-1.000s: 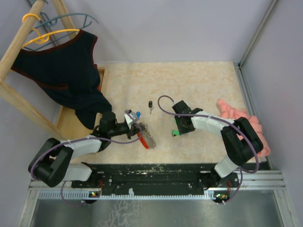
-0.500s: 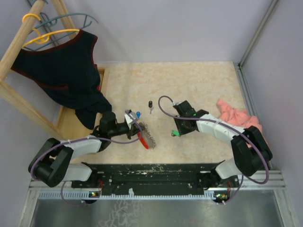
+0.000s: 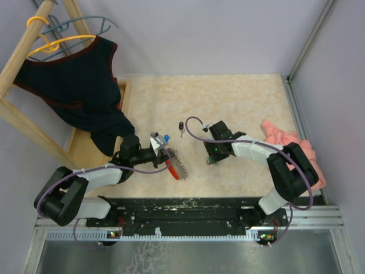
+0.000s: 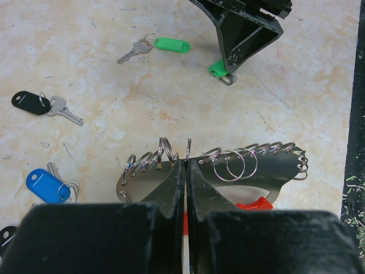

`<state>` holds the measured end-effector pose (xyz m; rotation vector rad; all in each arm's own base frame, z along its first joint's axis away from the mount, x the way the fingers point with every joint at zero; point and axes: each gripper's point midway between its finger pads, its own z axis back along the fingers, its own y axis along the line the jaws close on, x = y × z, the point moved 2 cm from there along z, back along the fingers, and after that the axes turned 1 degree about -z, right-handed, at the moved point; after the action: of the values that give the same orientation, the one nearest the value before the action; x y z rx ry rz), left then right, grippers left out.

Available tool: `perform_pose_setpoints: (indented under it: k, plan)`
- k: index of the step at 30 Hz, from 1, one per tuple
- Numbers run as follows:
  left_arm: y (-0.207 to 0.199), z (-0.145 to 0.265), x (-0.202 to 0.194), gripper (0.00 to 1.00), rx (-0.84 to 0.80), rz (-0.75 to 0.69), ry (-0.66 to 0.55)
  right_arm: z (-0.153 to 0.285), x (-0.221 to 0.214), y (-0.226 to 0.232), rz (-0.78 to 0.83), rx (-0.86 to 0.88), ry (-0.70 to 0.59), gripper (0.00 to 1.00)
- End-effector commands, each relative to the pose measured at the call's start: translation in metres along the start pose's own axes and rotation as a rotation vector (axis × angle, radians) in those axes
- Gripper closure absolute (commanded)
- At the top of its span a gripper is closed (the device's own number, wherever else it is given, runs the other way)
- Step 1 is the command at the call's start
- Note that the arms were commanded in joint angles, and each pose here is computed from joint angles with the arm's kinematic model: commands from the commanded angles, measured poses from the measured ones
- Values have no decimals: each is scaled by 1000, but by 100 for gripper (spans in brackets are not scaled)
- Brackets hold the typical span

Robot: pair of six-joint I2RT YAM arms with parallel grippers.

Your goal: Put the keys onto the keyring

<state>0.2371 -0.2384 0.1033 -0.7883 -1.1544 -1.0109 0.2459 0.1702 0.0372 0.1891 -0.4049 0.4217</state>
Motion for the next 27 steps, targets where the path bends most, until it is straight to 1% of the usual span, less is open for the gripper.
perform_pose_setpoints:
  k: [1,9,13,16,20,23,27]
  plan:
    - [4,0,17,99,0,-30,-43,-5,0,2,0,25,9,62]
    - [4,-1,17,99,-3,-27,-41,7,-22,39,19,119,92,63]
    - [4,-1,18,99,0,-31,-43,8,-25,63,5,155,105,63]
    - [4,0,18,99,2,-32,-43,10,-16,75,16,188,85,63]
    - [5,1,19,99,7,-36,-46,18,-2,74,60,176,59,63]
    - [4,2,19,99,11,-37,-47,23,8,59,102,111,29,63]
    - [4,2,19,99,11,-37,-47,29,20,45,116,155,-26,63]
